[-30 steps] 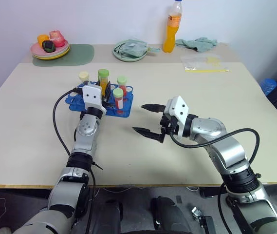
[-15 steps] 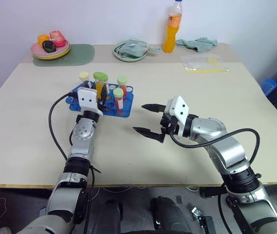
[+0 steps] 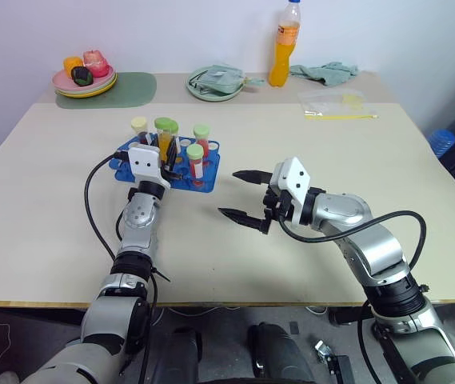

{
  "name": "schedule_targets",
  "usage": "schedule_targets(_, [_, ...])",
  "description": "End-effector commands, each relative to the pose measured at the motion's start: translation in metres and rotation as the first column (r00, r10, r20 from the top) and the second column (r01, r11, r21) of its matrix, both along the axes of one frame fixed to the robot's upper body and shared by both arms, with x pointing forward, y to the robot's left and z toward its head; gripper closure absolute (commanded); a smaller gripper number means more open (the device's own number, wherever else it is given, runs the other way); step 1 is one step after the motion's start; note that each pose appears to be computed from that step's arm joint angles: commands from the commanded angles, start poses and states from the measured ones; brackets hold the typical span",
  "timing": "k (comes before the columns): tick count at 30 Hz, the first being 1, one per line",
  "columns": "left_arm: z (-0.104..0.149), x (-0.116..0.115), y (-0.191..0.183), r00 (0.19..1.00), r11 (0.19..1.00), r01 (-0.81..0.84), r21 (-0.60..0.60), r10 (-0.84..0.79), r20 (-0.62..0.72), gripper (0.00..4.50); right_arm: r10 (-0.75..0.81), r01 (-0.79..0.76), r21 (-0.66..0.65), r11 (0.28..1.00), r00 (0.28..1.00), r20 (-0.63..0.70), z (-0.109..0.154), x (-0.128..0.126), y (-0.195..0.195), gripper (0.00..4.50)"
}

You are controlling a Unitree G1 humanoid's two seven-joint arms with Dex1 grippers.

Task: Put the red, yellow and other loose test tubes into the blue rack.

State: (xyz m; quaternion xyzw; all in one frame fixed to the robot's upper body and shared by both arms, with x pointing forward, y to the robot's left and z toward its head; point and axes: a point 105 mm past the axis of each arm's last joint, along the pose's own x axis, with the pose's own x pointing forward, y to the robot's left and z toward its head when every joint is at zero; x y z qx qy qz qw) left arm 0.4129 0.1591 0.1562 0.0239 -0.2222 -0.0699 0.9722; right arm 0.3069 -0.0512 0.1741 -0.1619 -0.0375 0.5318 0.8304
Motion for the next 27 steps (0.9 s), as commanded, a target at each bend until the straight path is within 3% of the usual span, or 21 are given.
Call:
schedule_targets(1, [0.003,-0.008,0.004,0.999,0.999,0.008,-0.037,-0.006,0.041,3.21,0.012,-0.013,0.02,1.0,0.998,0.055,0.013,-0.005,0.002,0.18])
schedule_targets(14, [-0.008,-0.019,0.009,1.0,0.998,-0.006,-0.058,0.008,0.022,3.21,0.03,-0.031,0.01,0.999,0.998,0.058,0.013,-0.005,0.004,0.18])
schedule_targets(17, [-0.008,-0.018,0.009,1.0,0.998,-0.005,-0.061,0.006,0.017,2.17,0.032,-0.033,0.009,0.999,0.998,0.059,0.013,-0.005,0.004,0.18])
schedule_targets(20, [-0.002,-0.02,0.013,1.0,0.998,-0.008,-0.057,0.009,0.027,0.79,0.03,-0.031,0.009,0.999,0.998,0.059,0.013,-0.004,0.004,0.18])
schedule_targets(27, [0.025,-0.057,0.04,0.999,0.999,0.041,-0.031,-0.04,0.029,0.79,0.008,-0.009,0.011,1.0,0.998,0.056,0.013,-0.003,-0.003,0.18])
